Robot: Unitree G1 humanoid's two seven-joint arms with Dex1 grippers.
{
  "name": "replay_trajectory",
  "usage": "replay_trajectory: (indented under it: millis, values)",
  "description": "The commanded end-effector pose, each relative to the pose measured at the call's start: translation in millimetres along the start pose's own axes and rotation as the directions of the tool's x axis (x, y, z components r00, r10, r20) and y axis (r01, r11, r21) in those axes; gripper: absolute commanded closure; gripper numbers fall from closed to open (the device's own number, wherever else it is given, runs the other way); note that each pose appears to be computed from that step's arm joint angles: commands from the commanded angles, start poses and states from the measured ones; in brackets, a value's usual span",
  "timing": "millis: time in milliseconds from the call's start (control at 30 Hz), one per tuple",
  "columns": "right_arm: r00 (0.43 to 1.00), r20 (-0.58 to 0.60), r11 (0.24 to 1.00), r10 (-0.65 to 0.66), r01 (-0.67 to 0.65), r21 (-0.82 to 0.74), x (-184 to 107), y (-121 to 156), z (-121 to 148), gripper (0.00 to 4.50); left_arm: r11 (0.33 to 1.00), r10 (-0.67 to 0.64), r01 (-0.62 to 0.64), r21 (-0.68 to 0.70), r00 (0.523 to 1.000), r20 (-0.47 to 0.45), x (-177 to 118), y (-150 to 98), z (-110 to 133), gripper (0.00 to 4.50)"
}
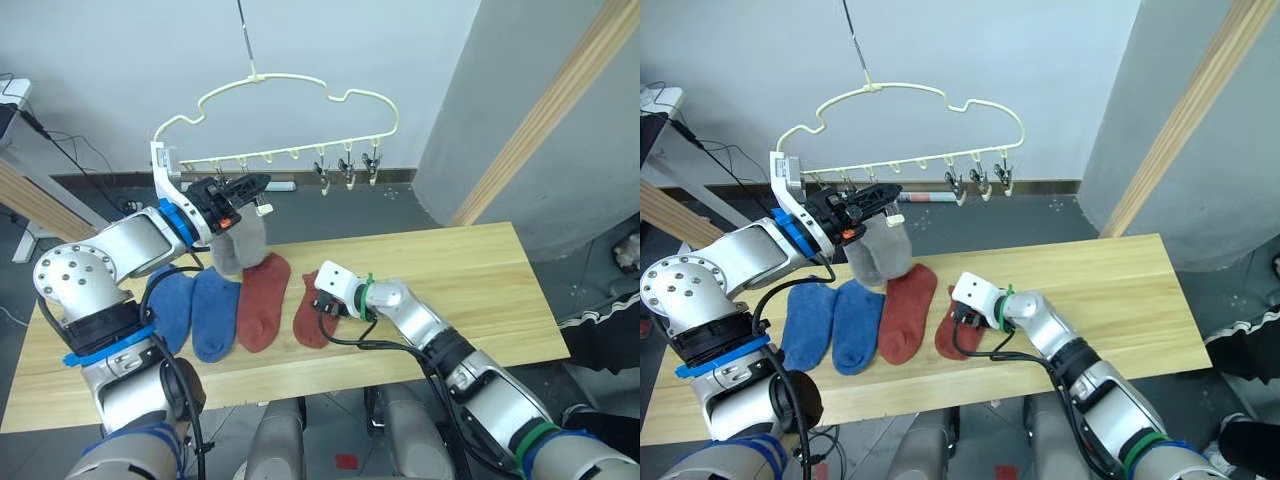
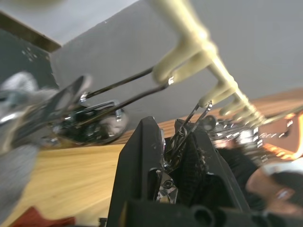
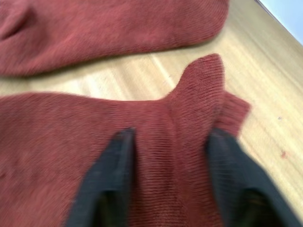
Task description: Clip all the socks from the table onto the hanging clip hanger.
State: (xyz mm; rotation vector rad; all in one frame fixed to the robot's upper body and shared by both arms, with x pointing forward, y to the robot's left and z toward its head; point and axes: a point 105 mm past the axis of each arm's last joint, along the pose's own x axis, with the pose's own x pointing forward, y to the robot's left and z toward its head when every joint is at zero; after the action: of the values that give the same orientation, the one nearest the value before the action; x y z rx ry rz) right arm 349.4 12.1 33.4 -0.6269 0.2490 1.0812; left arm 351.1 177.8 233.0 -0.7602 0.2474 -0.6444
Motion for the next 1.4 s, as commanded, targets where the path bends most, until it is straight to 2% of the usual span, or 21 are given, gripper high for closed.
replay_trajectory:
  millis: [33, 100, 167, 233, 300, 500, 567, 767, 1000, 1400]
  values:
    - [0.999, 0.051, 0.998, 0.000, 0.002, -0.055, -17, 2, 5, 3.74, 0.995, 0.023, -0.021, -0.095, 1.000, 0.021, -2, 6, 4, 4.17]
    - [0.995, 0.096, 0.995, -0.024, 0.033, -0.092, -28, -2, 14, 4.44, 0.990, 0.033, -0.028, -0.135, 0.999, 0.037, -2, 8, 8, 4.17]
    - [0.989, 0.138, 0.990, -0.048, 0.065, -0.122, -37, -5, 23, 4.48, 0.988, 0.045, -0.039, -0.147, 0.998, 0.039, -3, 9, 8, 4.17]
    - [0.963, 0.242, 0.966, -0.115, 0.165, -0.199, -60, -12, 50, 4.48, 0.984, 0.065, -0.057, -0.168, 0.997, 0.038, -5, 13, 8, 4.17]
    - [0.939, 0.323, 0.934, -0.118, 0.215, -0.284, -78, -10, 72, 4.48, 0.979, 0.074, -0.065, -0.192, 0.996, 0.039, -5, 16, 7, 4.17]
    - [0.898, 0.407, 0.863, -0.168, 0.333, -0.379, -95, -13, 105, 4.48, 0.954, 0.089, -0.071, -0.292, 0.995, 0.049, -3, 19, 8, 4.17]
    - [0.884, 0.433, 0.833, -0.178, 0.369, -0.411, -97, -15, 115, 4.48, 0.943, 0.085, -0.064, -0.325, 0.995, 0.051, -2, 17, 8, 4.17]
    - [0.874, 0.457, 0.810, -0.165, 0.385, -0.442, -88, -14, 130, 4.48, 0.925, 0.064, -0.043, -0.378, 0.997, 0.044, 0, 11, 5, 4.17]
    - [0.844, 0.508, 0.799, -0.171, 0.421, -0.429, -79, -20, 154, 4.48, 0.929, 0.070, -0.061, -0.365, 0.997, 0.013, 0, 10, 0, 4.17]
    - [0.827, 0.542, 0.782, -0.151, 0.435, -0.447, -75, -21, 174, 4.48, 0.928, 0.095, -0.083, -0.363, 0.995, 0.015, -1, 14, -3, 4.17]
